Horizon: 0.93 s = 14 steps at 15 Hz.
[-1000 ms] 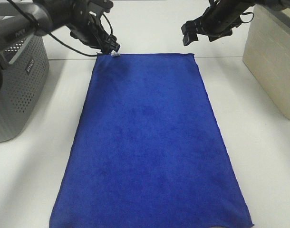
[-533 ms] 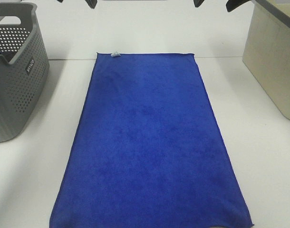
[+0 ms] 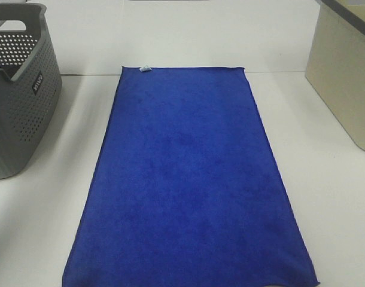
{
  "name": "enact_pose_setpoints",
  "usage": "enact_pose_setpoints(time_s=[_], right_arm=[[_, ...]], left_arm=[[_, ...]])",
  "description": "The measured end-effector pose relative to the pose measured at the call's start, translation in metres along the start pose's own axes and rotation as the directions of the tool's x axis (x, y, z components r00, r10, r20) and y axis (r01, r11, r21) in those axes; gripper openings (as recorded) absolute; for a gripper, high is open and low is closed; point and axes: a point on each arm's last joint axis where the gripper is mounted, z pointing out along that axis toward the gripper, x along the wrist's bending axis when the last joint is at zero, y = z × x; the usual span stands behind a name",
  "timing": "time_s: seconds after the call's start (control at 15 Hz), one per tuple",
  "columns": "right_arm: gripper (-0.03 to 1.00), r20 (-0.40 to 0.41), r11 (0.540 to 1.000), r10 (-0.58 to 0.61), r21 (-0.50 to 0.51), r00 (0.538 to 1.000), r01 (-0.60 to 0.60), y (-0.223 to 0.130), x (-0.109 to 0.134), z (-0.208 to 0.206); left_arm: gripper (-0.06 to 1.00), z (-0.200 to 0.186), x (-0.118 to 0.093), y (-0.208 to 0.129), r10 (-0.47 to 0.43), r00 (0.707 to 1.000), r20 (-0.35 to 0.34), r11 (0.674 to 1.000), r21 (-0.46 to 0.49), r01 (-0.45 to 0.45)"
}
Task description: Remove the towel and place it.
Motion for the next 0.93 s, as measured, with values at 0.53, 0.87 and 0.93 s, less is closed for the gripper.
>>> enact_pose_setpoints(time_s=[0.53,0.87,0.93], right_arm=[[0.82,0.154,0.998,0.039,-0.050,0.987,-0.032,0.003,-0.051,-0.029],[0.82,0.142,0.993,0.053,0.101,0.988,-0.067,-0.068,-0.035,-0.069],[0.82,0.159,0.986,0.050,0.147,0.986,-0.073,-0.098,-0.031,-0.082]], left_arm=[[0.75,-0.018,0.096,-0.009,-0.178,0.982,-0.061,0.984,-0.009,0.177],[0.75,-0.052,0.084,-0.066,-0.177,0.982,-0.064,0.966,0.181,0.186],[0.75,-0.072,0.080,-0.090,-0.170,0.983,-0.074,0.958,0.223,0.183]])
